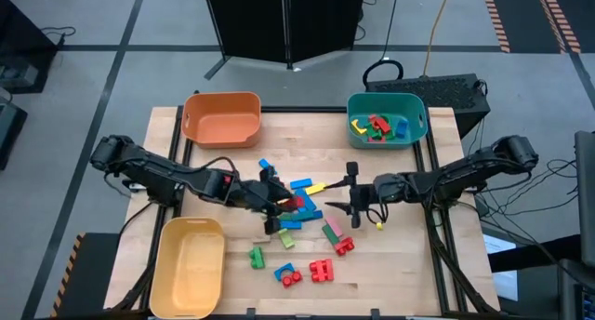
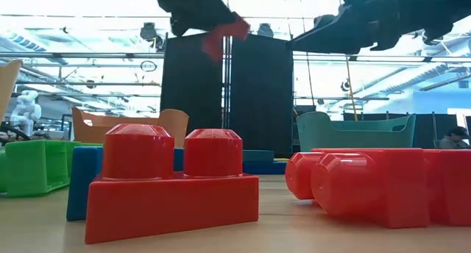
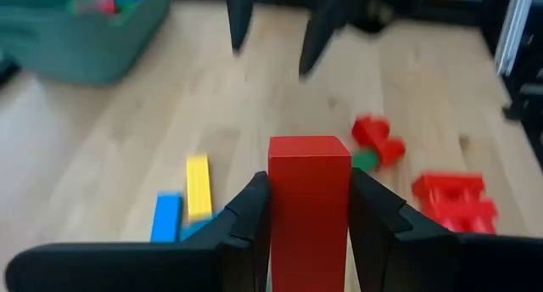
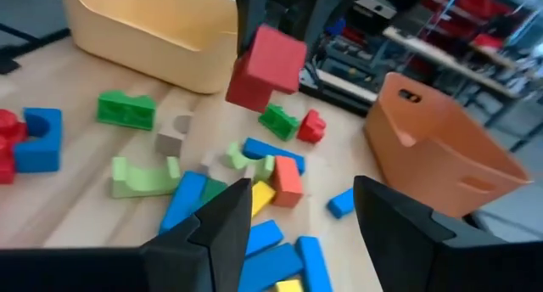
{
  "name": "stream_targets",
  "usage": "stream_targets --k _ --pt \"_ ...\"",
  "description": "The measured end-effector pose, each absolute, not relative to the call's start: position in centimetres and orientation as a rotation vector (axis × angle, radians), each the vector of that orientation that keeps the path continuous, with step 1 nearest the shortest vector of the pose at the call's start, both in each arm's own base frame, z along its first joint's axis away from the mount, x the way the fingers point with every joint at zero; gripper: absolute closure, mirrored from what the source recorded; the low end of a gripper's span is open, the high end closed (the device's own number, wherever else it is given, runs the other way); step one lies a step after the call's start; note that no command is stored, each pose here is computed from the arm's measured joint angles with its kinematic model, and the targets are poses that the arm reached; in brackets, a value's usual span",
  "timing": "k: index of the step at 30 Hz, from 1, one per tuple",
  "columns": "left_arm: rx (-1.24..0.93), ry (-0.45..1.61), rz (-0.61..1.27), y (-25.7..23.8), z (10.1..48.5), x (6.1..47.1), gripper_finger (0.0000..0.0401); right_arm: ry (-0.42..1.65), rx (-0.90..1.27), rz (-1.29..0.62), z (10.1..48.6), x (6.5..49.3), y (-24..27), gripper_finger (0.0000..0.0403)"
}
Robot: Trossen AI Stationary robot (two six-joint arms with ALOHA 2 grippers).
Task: Sort blocks by size
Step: Put the red arch block into the blue bin
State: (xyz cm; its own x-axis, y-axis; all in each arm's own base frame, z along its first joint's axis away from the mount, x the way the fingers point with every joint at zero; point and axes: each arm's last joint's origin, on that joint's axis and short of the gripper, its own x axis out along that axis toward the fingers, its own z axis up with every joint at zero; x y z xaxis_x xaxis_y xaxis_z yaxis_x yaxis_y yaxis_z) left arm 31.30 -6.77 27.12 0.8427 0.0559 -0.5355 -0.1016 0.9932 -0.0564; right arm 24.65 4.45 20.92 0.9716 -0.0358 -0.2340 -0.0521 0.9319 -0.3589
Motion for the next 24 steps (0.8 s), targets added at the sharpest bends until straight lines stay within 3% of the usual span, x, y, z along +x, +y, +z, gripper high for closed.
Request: stream_targets --k 9,17,24 --pt "-0.114 0.437 0.097 -4.1 28.2 32.5 0.0303 0.252 -0.62 -0.187 21.3 24.2 5.5 0.0209" --pt "-0.183 0.295 0.054 -1.5 29.6 33.2 0.0303 0.137 -0.764 -0.269 22.8 24.4 5.6 0.021" --pt "-0.221 0.274 0.072 -0.1 29.7 33.3 0.0303 0.108 -0.892 -0.366 23.2 25.0 5.0 0.0242"
